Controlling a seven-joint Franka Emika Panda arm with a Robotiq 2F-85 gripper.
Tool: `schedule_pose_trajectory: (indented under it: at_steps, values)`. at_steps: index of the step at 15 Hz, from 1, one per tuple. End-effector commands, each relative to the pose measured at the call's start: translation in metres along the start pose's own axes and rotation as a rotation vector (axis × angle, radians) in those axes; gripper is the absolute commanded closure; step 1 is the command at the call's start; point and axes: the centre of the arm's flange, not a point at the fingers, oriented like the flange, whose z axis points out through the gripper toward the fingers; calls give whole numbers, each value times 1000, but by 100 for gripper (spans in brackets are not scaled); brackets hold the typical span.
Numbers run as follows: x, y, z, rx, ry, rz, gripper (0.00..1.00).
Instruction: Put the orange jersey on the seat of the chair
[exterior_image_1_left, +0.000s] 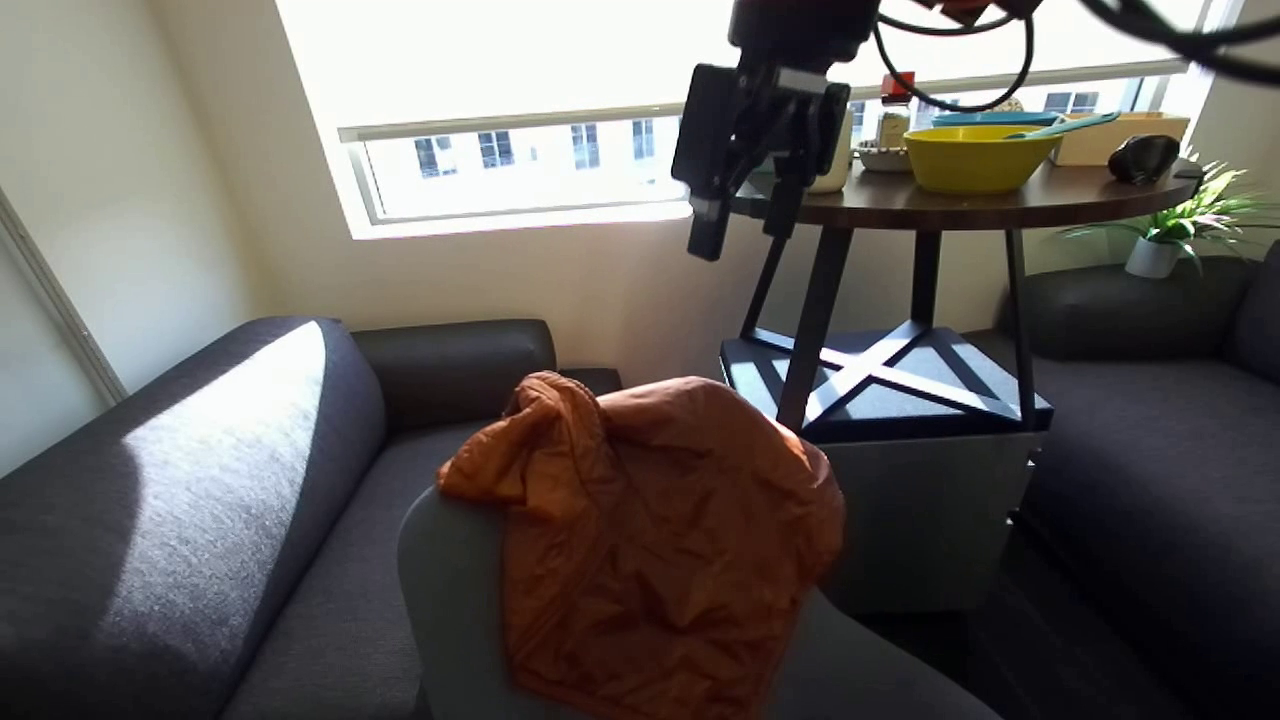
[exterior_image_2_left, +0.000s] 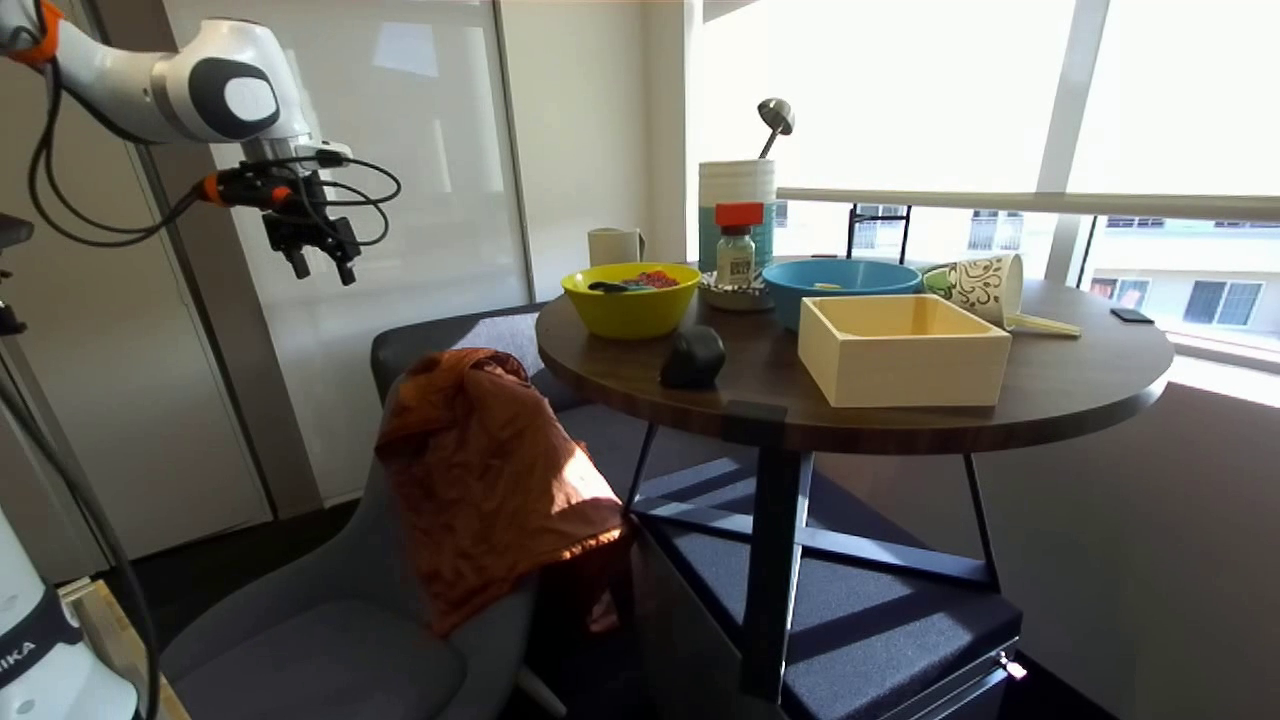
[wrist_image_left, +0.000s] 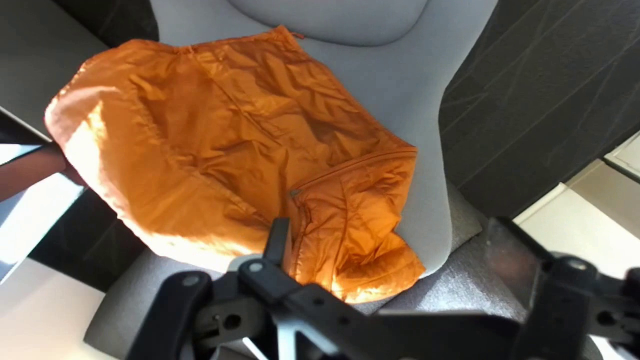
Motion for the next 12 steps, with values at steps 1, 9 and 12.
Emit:
schedule_pose_trajectory:
  at_steps: [1,9,12]
  values:
    - [50,-4,43,-62,14,-66,0]
    - [49,3,72,-59,-90,-82,0]
    - [50,2,69,-60,-92,-84,0]
